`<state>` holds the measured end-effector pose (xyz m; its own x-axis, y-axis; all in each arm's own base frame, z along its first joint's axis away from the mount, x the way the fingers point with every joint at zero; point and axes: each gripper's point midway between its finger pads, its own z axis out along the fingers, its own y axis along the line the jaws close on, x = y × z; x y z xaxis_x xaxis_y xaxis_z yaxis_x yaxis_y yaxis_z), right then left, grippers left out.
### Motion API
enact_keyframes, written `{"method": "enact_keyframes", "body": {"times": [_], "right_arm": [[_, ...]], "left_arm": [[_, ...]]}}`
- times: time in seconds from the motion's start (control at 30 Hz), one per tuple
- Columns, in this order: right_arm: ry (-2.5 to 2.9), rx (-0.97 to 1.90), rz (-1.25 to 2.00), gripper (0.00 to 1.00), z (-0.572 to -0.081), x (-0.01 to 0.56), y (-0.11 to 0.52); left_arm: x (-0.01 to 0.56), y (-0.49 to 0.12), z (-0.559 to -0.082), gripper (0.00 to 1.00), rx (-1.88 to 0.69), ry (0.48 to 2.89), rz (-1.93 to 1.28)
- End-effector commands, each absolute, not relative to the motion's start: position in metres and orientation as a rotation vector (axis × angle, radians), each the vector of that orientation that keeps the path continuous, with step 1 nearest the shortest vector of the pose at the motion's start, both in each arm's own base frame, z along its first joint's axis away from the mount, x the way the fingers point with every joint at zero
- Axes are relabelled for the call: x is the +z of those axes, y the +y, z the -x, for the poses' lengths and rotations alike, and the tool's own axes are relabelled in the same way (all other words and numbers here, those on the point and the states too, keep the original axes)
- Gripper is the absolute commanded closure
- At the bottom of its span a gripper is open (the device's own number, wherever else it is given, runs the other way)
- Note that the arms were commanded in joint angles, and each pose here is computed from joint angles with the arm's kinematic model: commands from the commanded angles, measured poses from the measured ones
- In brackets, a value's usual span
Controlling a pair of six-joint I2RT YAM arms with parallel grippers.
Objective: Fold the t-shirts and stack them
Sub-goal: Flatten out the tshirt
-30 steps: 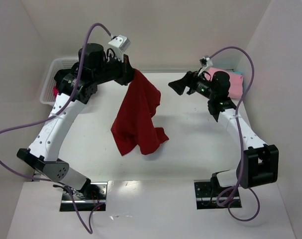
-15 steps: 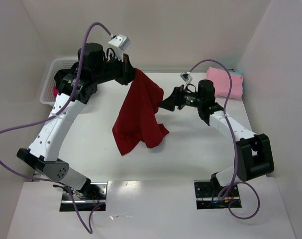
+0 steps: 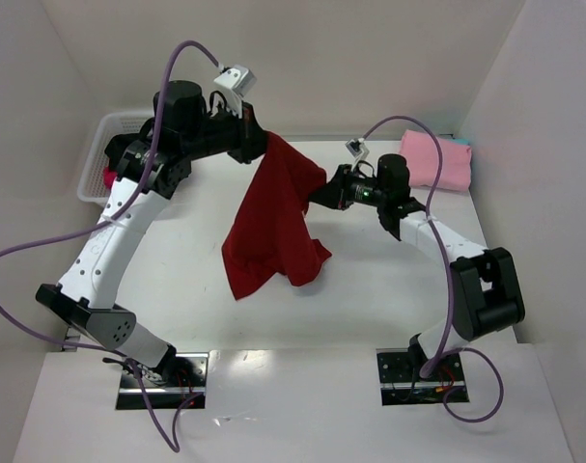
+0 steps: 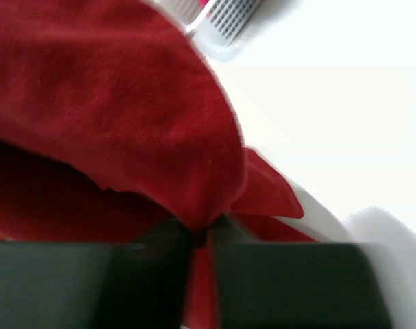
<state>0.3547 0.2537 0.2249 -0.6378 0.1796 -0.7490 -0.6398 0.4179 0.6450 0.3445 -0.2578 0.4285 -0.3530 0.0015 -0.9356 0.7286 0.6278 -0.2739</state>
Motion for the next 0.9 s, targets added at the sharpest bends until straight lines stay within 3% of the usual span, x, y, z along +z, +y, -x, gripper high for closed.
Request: {"method": "enact_keyframes", "body": {"times": [0.0,0.2,0.33,0.47,0.57,0.6,0.73,0.87], "right_arm": [[1.721,1.163,0.347,1.00,-0.377,0.278,0.246],[1.679,0.951,0.298,1.00,-0.384,0.334,0.221],[1.629,0.808,0.315,1.00,-0.371,0.389,0.197],[1.650,0.731,0.276,1.00,-0.356,0.404,0.177],[1.709,0.688,0.242,1.00,-0.341,0.397,0.165],[1.717,0.677,0.231,1.00,-0.337,0.397,0.162],[1.812,0.608,0.194,1.00,-0.319,0.373,0.146],[1.843,0.501,0.120,1.00,-0.305,0.368,0.122]], "left_arm": [[0.450,-0.260,-0.345,1.00,-0.878,1.701,-0.580],[0.418,-0.241,-0.370,1.00,-0.729,1.791,-0.479],[0.359,-0.226,-0.387,0.96,-0.599,1.926,-0.408],[0.333,-0.224,-0.393,0.93,-0.574,1.967,-0.383],[0.313,-0.221,-0.397,0.28,-0.548,1.992,-0.369],[0.311,-0.222,-0.399,0.20,-0.549,1.984,-0.369],[0.282,-0.216,-0.414,0.00,-0.512,2.024,-0.356],[0.225,-0.232,-0.428,0.00,-0.600,2.134,-0.408]]}}
